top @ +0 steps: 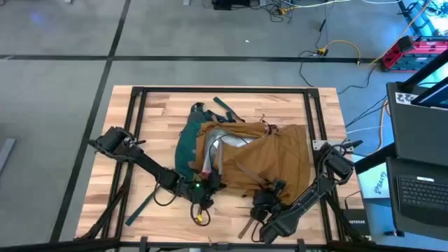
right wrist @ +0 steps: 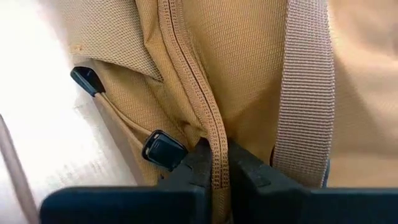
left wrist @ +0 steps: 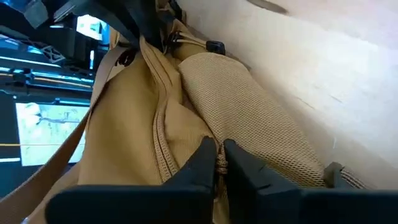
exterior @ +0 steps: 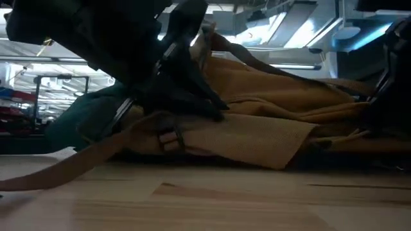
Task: Unpack backpack
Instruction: Close the brown backpack
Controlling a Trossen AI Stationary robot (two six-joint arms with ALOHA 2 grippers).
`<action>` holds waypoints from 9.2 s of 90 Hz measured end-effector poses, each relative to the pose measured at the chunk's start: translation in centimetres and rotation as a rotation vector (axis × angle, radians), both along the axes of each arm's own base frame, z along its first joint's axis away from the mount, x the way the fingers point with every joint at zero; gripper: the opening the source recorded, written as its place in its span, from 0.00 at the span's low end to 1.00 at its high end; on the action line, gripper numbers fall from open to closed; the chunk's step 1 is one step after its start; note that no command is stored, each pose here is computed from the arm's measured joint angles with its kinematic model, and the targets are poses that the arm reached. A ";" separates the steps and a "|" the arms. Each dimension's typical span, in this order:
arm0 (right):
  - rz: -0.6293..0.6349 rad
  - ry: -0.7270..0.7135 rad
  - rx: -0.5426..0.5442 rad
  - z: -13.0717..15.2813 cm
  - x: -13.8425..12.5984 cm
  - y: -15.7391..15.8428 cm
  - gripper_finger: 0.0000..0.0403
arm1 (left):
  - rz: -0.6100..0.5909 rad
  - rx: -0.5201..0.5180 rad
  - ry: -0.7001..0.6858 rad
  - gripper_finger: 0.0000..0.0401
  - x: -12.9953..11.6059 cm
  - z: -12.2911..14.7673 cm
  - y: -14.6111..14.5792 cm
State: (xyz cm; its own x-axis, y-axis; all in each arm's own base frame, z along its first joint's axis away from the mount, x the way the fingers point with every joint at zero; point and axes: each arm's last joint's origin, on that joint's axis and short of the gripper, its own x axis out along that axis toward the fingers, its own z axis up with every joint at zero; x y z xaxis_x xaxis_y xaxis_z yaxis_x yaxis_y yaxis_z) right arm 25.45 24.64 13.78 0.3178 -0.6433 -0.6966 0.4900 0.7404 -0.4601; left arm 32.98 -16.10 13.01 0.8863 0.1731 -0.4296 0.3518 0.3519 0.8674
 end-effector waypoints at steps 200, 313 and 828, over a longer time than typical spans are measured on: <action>0.207 -0.025 -0.053 1.2 1.9 1.2 0.01 | 0.119 0.029 -0.029 0.00 -6.5 7.7 -5.3; 0.510 -0.085 -0.028 11.2 12.6 -1.1 0.33 | 0.195 -0.025 0.072 0.00 -7.2 9.2 -2.1; 0.902 -0.098 0.215 10.4 19.3 -9.4 0.00 | 0.234 -0.174 0.108 0.00 -8.7 10.0 -1.6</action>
State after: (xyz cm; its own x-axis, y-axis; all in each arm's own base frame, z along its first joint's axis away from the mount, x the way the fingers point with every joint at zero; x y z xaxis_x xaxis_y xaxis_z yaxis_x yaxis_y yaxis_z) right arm 44.78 15.21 24.14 0.6981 0.0155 -0.7158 -0.2830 0.9243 -0.2559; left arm 24.31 -17.74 23.05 0.7784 0.2827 -0.5605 0.3306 0.5743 0.7489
